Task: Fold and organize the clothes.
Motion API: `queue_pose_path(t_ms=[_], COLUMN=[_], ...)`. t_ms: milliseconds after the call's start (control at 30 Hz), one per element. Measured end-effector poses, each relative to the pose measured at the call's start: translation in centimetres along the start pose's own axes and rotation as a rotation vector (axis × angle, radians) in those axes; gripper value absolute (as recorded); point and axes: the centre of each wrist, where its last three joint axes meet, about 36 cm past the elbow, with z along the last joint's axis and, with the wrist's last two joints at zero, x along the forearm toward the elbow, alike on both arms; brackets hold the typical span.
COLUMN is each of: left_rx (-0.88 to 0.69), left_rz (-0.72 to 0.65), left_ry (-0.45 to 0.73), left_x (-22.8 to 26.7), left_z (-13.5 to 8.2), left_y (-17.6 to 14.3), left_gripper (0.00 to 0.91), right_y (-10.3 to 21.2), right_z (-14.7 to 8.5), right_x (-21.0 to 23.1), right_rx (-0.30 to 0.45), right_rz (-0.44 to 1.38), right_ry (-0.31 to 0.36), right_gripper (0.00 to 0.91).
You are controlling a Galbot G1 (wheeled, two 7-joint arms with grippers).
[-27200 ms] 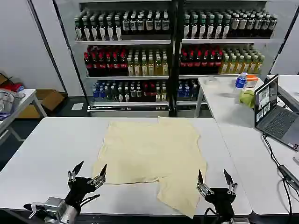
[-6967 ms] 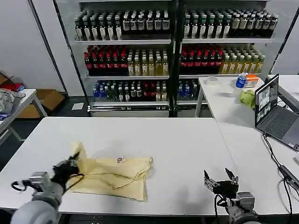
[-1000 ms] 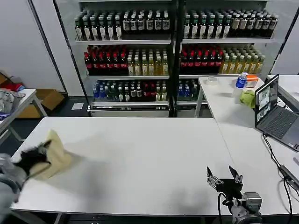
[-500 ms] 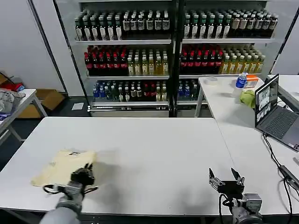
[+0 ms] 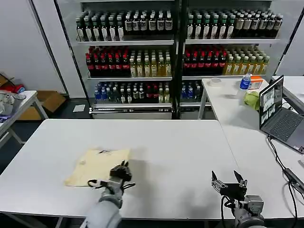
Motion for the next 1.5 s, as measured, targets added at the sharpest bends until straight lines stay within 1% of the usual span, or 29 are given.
queue_pose_path(t_ms=[133,267,300,333,367,400,533,667,800,900,1067,1167,1400,1500], left_rx=[0.016,0.023,0.024,0.026,0.028,0.031,0.063,0.130,0.220,0.289,0.374,0.400,0.427,0.431], left_rz=[0.048,0.084,0.092,0.097,0.105,0.114,0.148,0.183,0.216,0.226,0.193,0.145,-0.007,-0.064], left_ry=[-0.003,-0.007,-0.008,-0.007,-0.007,-0.006,-0.013,-0.054,-0.090,-0.122,-0.175,-0.198,-0.212,-0.216], left_x=[-1.4,-2.5,-2.7,-3.0,-3.3,-3.5,-4.6,-5.2,-5.4,-5.4,-4.6,-3.8,-1.0,0.5], left_z=[-0.7,-1.4,-1.5,-1.7,-1.9,-2.0,-2.9,-4.1,-4.6,-4.7,-4.3,-3.6,-1.0,-0.2], left_y=[-2.3,-4.6,-5.1,-5.6,-6.2,-6.7,-8.2,-9.2,-9.4,-8.8,-5.8,-2.8,5.7,8.3], left_gripper=[0.020,0.071,0.161,0.292,0.715,0.907,0.907,0.907,0.907,0.907,0.907,0.907,0.907,0.907], right_y=[-0.1,0.0,0.0,0.1,0.1,0.2,0.3,0.5,0.7,1.0,1.9,3.0,6.6,8.5], right_z=[-0.2,-0.4,-0.4,-0.4,-0.4,-0.4,-0.5,-0.6,-0.7,-0.6,-0.6,-0.7,-1.0,-1.1], right_x=[-0.1,-0.2,-0.2,-0.2,-0.2,-0.3,-0.4,-0.4,-0.5,-0.7,-1.3,-2.0,-5.0,-6.7], right_rx=[0.005,0.005,0.005,0.005,0.005,0.006,0.012,0.016,0.017,0.011,-0.022,-0.057,-0.160,-0.210], right_rz=[-0.001,-0.003,-0.004,-0.006,-0.008,-0.009,-0.015,-0.018,-0.023,-0.030,-0.053,-0.084,-0.160,-0.189], right_ry=[-0.005,-0.010,-0.011,-0.012,-0.013,-0.015,-0.022,-0.031,-0.039,-0.042,-0.041,-0.033,-0.008,0.017], right_gripper=[0.907,0.907,0.907,0.907,0.907,0.907,0.907,0.907,0.907,0.907,0.907,0.907,0.907,0.907])
